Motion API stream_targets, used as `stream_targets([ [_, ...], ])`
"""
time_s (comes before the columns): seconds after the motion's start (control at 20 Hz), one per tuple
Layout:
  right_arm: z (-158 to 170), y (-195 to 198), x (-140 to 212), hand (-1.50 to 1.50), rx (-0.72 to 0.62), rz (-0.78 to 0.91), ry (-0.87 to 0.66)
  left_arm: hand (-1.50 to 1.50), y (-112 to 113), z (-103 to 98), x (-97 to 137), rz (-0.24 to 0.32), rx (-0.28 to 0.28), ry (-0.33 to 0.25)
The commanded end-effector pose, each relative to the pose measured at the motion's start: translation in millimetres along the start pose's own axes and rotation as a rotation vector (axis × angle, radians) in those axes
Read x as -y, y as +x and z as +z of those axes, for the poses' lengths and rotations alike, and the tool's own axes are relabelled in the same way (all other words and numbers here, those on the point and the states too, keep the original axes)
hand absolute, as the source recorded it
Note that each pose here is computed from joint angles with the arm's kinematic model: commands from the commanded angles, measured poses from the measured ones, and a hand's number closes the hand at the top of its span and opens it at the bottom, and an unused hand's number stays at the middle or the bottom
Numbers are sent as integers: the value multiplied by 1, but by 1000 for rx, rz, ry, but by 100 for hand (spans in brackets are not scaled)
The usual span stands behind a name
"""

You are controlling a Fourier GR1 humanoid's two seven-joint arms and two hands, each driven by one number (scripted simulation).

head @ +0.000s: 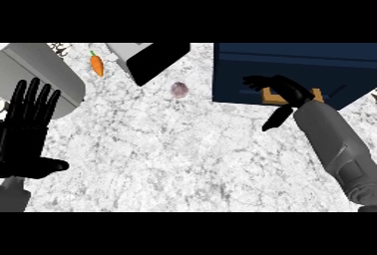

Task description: Pick up the cup, place it into the drawer and close the drawer

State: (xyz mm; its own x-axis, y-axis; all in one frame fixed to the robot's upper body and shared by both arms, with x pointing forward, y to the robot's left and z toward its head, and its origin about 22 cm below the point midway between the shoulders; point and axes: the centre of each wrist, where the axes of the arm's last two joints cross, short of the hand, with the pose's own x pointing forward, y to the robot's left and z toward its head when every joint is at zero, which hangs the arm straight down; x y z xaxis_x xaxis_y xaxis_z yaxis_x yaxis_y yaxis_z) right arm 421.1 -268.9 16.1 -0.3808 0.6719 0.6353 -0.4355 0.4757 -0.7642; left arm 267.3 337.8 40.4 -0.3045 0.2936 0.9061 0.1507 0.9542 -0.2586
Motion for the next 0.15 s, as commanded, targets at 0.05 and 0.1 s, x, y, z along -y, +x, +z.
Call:
stream_targets([
  [0.05, -2, 9, 46, -150, -142, 71, -94, -150, 3, -7, -2, -22, 4, -11],
  [0.1, 0, 1, 23, -150, -145, 75, -89, -150, 5, -5, -3, -12, 15, -6],
])
